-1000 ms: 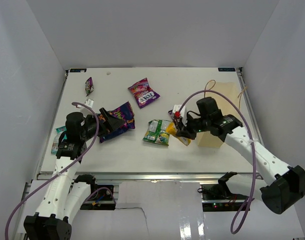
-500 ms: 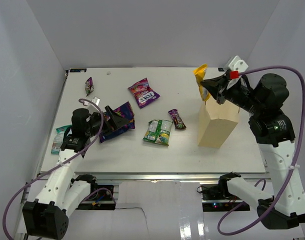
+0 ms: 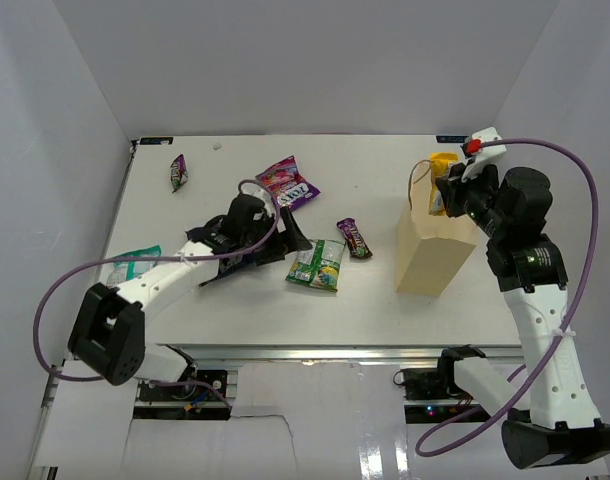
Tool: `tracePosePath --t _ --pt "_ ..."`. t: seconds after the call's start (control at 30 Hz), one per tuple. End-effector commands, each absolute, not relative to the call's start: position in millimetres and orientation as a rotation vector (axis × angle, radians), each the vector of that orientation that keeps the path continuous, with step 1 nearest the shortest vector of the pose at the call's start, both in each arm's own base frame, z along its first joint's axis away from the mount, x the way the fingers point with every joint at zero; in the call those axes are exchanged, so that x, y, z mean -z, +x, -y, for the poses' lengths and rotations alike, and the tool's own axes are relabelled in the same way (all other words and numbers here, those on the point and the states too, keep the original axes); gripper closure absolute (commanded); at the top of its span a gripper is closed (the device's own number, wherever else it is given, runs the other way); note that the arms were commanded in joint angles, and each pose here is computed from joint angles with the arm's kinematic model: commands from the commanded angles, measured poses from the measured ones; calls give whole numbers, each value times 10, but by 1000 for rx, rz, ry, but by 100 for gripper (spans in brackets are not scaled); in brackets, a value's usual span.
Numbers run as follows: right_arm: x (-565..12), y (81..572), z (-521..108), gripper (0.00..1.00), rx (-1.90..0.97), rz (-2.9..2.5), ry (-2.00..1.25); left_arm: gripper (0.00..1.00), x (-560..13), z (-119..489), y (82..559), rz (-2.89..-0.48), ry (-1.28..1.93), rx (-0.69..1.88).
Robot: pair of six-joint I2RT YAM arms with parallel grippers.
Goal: Place the snacks into the paper bag
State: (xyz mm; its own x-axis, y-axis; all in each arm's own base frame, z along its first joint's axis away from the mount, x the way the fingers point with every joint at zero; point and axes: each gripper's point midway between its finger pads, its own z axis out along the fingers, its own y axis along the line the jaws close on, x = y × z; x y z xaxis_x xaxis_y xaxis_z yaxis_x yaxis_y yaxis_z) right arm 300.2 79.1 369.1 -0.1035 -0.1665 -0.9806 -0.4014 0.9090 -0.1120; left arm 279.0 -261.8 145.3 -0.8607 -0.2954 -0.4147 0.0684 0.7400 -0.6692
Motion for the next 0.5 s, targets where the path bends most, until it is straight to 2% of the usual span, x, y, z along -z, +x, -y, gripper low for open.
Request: tracePosePath --t 0.0,0.03,0.07,0.1,0.13,0.2,0.37,0.47 --pt "-3748 3125 -658 84 -153 -1663 -364 3 -1525 2695 3057 -2413 -167 817" --pt "-3738 3138 -657 59 -151 -1665 -371 4 -1351 2719 3092 -2461 -157 767" --pt "-3727 3137 -681 44 -161 -1665 -390 6 -1378 2750 3148 -2467 -143 748" --pt "-3763 3127 -701 16 -160 -1649 -420 7 -1219 2747 3189 -2501 -115 682" --pt "-3785 3103 -725 8 -172 -1642 -431 8 -1275 2745 3219 -2489 -96 663" --pt "-3860 3019 -799 2 -195 -1603 -492 10 -1188 2710 3344 -2508 -66 550" --pt "-3823 2800 -998 5 -266 -1552 -666 14 -917 2699 3412 -2599 20 405" --pt "-3725 2776 -1011 5 -276 -1566 -682 16 -814 2785 3352 -2646 81 432"
